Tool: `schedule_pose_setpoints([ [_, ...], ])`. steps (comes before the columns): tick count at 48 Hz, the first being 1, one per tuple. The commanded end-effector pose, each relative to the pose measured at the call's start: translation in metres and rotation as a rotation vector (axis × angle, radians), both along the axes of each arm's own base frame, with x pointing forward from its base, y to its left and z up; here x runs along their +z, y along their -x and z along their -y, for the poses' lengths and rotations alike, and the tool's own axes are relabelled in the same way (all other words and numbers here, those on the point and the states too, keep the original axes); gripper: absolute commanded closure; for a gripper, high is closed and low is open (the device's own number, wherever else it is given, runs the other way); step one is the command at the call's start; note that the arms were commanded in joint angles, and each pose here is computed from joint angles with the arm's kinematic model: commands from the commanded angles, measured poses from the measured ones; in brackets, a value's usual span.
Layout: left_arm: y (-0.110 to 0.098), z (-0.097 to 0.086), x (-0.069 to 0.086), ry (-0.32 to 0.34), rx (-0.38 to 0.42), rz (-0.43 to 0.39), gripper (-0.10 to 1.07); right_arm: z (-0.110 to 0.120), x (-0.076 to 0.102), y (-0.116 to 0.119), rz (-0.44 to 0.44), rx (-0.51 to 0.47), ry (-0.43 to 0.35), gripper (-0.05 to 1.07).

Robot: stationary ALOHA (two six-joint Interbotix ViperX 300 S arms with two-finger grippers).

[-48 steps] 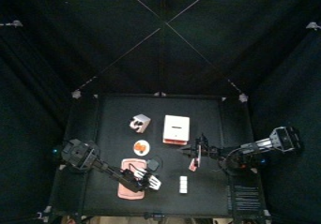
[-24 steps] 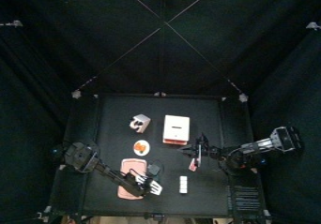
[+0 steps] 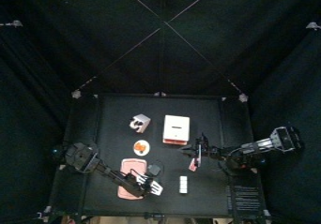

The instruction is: Grab green sushi roll

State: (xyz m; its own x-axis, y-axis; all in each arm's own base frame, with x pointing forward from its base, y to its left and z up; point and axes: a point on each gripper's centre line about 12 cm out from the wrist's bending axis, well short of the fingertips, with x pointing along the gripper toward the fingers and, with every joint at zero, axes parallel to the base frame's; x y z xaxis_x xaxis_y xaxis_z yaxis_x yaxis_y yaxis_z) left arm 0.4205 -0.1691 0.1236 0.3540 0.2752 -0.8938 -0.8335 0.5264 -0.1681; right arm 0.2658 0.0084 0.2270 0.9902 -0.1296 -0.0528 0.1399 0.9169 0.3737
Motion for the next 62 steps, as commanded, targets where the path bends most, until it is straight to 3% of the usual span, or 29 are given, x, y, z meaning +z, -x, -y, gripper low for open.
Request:
schedule_pose_setpoints([
  [1,-0.007,0.001,0.010,0.013,0.003,0.030,0.00,0.000,0.008,-0.001,0.030,-0.002,-0.002,0.52],
  [23,-0.008,0.001,-0.001,0.001,0.005,0.008,0.03,0.001,0.008,-0.001,0.027,-0.004,-0.003,0.52],
  [33,-0.008,0.000,-0.002,0.000,0.006,0.005,0.17,0.001,0.008,-0.001,0.027,-0.004,-0.003,0.52],
  [42,-0.007,-0.001,0.005,-0.004,-0.001,0.011,0.26,0.000,0.007,-0.001,0.025,-0.004,-0.002,0.52],
  [53,-0.002,-0.005,0.026,-0.025,0.018,0.021,0.26,0.000,0.007,-0.001,0.025,-0.004,-0.002,0.52],
  [62,-0.001,-0.005,0.031,-0.035,0.015,0.024,0.26,0.001,0.008,-0.001,0.027,-0.004,-0.003,0.52],
])
